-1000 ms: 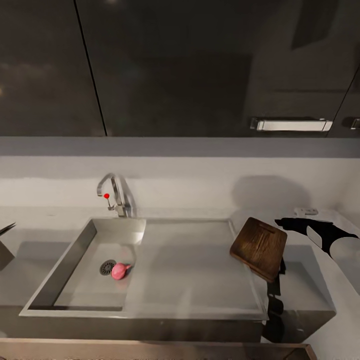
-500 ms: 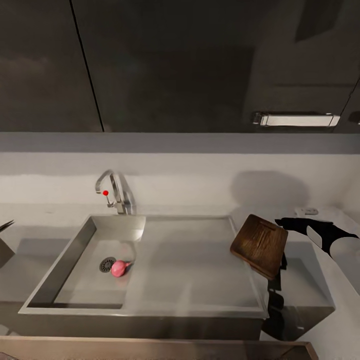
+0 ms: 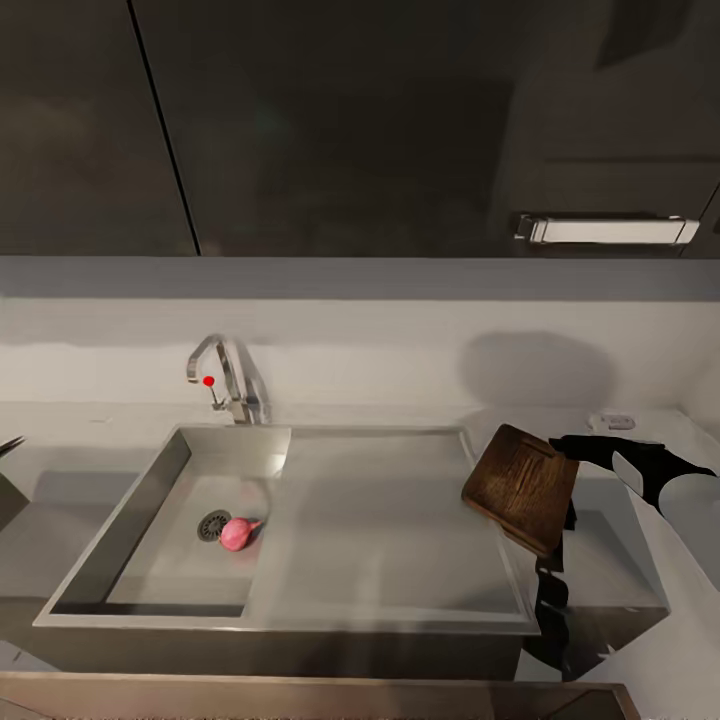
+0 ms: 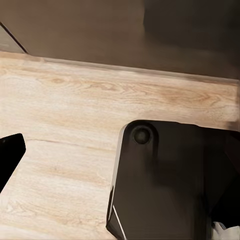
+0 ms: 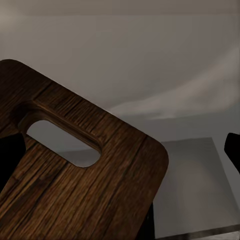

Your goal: In the kitchen, take the Vidalia onion out of the sink, dice it on the chopping board with the paring knife, put the diced onion into the bowl on the countertop, then place both the paring knife and the chopping board into the sink.

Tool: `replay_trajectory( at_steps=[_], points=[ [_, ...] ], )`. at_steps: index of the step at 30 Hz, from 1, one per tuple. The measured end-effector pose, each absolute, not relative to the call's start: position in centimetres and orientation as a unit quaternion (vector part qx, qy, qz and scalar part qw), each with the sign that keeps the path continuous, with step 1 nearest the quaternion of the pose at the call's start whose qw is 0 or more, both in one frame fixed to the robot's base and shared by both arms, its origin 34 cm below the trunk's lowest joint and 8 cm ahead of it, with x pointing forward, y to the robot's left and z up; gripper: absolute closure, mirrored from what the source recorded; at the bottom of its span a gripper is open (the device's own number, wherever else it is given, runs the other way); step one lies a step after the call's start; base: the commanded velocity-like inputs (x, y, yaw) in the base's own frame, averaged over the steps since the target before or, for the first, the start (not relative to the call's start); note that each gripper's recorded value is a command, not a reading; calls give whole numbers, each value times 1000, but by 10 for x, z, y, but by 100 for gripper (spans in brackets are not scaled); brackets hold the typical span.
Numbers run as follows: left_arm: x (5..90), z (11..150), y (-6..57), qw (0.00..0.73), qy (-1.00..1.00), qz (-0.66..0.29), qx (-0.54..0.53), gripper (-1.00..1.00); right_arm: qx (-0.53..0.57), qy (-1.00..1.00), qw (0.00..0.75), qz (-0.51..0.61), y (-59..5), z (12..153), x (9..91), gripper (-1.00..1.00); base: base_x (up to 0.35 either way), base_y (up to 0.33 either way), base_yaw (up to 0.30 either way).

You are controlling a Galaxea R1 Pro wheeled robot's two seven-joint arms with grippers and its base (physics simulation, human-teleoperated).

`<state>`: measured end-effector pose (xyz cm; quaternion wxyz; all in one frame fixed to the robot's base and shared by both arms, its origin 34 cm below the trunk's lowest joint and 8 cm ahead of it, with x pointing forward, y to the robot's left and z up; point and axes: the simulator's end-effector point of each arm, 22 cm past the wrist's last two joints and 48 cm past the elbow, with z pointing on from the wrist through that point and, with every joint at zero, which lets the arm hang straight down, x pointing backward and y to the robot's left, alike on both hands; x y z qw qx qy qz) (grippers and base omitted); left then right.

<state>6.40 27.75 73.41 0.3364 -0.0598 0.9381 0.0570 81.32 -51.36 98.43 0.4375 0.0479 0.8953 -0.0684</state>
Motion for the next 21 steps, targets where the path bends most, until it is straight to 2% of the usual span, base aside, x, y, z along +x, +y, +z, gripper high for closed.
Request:
replay_trajectory(
  at_steps=[6, 13, 21],
  points=[
    [64, 734, 278, 336, 938, 57, -60, -100, 48, 896, 437, -68, -513, 983, 813, -100, 16, 0, 0],
    [64, 734, 278, 336, 938, 57, -60, -100, 48, 896, 437, -68, -513, 983, 813, -100, 182, 0, 0],
    [64, 734, 278, 336, 938, 57, -60, -100, 48, 896, 437, -68, -514, 983, 813, -100, 19, 0, 0]
  ],
)
